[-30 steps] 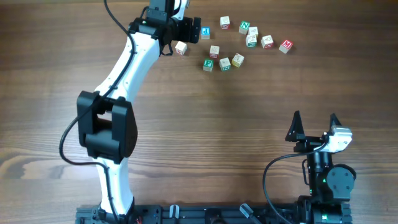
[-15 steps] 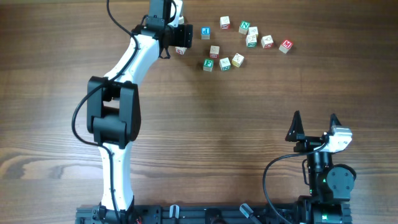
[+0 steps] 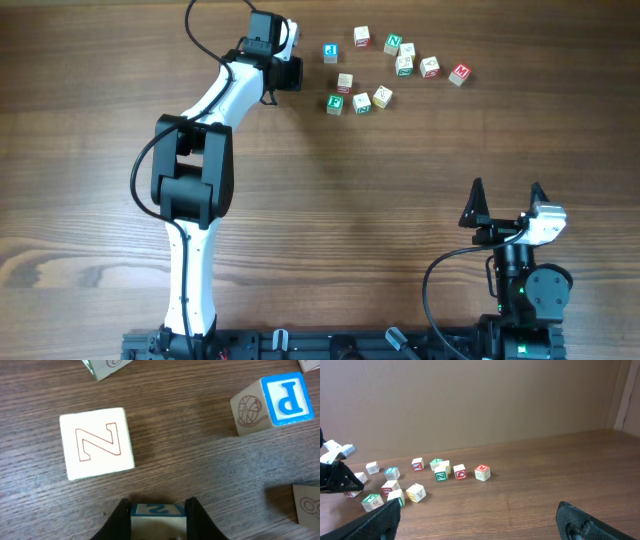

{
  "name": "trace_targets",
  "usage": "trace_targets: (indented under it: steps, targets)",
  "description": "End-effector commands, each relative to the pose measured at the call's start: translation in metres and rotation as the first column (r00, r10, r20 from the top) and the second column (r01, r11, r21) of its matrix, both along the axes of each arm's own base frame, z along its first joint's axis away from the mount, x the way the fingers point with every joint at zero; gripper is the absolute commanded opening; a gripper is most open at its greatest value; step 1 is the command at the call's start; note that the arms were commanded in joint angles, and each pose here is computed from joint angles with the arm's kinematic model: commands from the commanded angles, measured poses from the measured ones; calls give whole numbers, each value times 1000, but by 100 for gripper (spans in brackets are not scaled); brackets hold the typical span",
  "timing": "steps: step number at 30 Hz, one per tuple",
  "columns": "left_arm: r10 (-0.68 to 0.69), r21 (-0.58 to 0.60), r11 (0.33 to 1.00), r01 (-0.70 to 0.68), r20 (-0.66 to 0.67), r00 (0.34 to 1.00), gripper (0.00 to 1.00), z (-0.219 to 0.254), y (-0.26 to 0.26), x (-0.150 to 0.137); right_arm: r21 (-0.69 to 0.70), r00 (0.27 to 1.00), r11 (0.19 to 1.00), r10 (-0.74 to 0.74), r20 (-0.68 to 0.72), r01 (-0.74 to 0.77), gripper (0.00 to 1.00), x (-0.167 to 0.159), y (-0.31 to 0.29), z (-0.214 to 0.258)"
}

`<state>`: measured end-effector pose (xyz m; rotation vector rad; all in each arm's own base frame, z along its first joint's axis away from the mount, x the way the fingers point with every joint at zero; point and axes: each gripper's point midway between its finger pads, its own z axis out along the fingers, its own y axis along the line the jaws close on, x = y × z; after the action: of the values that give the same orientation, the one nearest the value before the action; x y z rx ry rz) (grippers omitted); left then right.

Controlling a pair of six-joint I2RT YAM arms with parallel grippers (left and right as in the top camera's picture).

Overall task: Form a horizontal line
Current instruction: 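Grasp a white block with the left gripper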

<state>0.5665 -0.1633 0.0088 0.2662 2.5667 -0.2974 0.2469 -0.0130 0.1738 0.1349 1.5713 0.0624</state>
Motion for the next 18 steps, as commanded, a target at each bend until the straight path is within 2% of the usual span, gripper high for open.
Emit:
trace_targets:
  steps: [1,6,10,11,12,15,18]
  targets:
    - [-9,-3,1000,9,-20,1000,4,23,-3,-10,-18,1000,1000,16,6,-16,100,0,3,1]
    - [16,-11,1000,-16,-49,999,4,89,5,-41,-18,1000,1000,16,5,-16,100,0,3,1]
    - [66,-22,997,-69,-123,990,4,137,13,-84,-18,1000,1000,16,5,-16,100,0,3,1]
    - [83,-23,996,-88,-154,985,4,141,14,-94,-18,1000,1000,16,6,-16,100,0,3,1]
    - [122,-13,992,-128,-231,965,4,144,18,-117,-18,1000,1000,16,6,-16,100,0,3,1]
    - [131,35,991,-127,-350,928,4,138,20,-151,-18,1000,1000,16,6,-16,100,0,3,1]
    - [123,63,992,-107,-391,912,4,134,17,-165,-18,1000,1000,16,5,-16,100,0,3,1]
